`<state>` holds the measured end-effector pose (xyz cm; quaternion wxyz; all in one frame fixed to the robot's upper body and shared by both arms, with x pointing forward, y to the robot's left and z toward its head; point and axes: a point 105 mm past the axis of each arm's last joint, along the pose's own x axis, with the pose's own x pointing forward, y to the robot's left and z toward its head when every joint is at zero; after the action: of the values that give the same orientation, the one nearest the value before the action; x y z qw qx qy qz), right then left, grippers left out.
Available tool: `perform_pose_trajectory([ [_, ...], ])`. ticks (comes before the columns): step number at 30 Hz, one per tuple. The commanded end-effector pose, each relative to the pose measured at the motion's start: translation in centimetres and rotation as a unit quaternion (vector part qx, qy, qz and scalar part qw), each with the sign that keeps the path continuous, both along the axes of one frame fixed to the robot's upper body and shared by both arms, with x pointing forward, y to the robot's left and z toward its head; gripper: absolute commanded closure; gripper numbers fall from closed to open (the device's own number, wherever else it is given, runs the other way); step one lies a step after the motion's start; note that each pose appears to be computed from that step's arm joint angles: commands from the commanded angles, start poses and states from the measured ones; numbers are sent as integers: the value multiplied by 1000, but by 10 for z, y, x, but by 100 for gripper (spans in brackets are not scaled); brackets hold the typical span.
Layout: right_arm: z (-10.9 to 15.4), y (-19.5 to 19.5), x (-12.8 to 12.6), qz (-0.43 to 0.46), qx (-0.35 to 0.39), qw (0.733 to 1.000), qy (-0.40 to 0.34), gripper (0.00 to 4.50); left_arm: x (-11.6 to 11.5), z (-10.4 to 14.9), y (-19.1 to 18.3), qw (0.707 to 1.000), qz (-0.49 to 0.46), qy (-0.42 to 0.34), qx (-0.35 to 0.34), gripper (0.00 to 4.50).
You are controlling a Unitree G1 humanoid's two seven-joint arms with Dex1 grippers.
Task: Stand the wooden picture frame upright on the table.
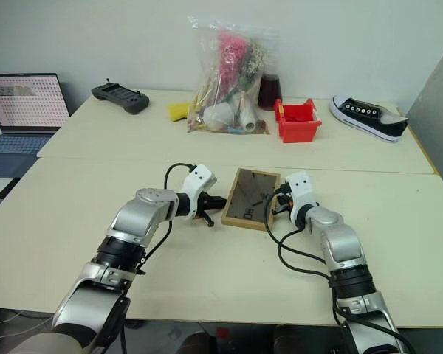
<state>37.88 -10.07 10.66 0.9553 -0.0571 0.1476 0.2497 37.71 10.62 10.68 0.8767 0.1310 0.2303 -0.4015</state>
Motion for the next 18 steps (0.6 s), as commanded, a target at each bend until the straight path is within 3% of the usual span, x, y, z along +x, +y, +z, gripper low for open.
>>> perform_pose_trajectory([
  [1,15,27,-14,75,8,997,-17,447,-15,14,-9,1000,-25,-15,-9,449],
  [9,0,46,-38,161,-13,987,17,447,-45,4,16,1000,-5,11,8,449],
  [18,-8,32,-43,182,-62,981,21,447,-70,4,50,999,12,30,40,449],
])
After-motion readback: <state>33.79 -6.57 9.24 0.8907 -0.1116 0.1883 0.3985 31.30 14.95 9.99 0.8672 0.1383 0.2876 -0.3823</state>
